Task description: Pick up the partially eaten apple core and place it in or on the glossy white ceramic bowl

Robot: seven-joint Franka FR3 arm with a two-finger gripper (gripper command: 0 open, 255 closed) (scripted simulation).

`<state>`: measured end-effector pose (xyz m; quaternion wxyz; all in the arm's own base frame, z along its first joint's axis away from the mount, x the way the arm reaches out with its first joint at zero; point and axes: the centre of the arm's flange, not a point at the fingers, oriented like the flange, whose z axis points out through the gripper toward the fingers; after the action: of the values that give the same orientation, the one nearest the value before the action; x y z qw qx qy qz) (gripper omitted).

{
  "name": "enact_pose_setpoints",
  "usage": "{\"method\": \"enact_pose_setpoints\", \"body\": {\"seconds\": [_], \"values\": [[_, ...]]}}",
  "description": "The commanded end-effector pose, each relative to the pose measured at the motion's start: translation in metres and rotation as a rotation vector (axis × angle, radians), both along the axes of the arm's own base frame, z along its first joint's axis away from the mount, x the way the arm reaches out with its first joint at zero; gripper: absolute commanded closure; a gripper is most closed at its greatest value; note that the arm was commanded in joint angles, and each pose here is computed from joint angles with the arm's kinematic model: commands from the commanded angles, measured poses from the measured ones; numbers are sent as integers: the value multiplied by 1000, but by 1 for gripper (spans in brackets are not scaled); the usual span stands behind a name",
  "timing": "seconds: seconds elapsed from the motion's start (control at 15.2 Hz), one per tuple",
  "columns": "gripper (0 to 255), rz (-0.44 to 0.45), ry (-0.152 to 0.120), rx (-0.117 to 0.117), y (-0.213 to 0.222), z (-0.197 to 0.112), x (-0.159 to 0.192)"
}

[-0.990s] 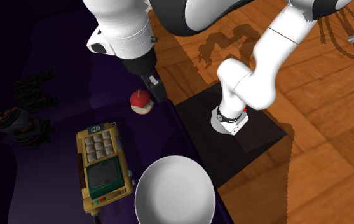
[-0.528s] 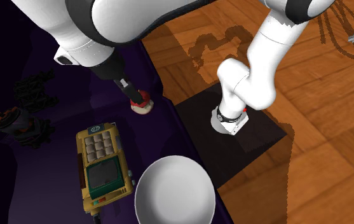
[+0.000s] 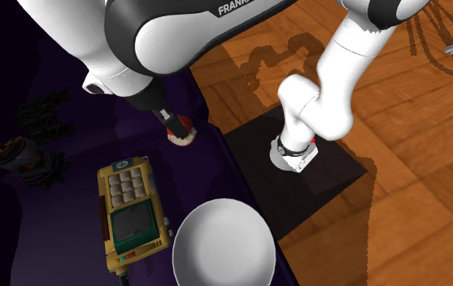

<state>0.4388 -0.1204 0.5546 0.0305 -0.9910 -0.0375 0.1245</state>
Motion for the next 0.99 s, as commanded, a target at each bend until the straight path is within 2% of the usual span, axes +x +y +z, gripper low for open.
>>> {"method": "enact_pose_setpoints", "body": {"seconds": [0.0, 0.26, 0.33, 0.92], "values": [[0, 0, 0, 0, 0, -1, 0], [0, 0, 0, 0, 0, -1, 0], [255, 0, 0, 0, 0, -1, 0], [255, 0, 0, 0, 0, -1, 0]]}}
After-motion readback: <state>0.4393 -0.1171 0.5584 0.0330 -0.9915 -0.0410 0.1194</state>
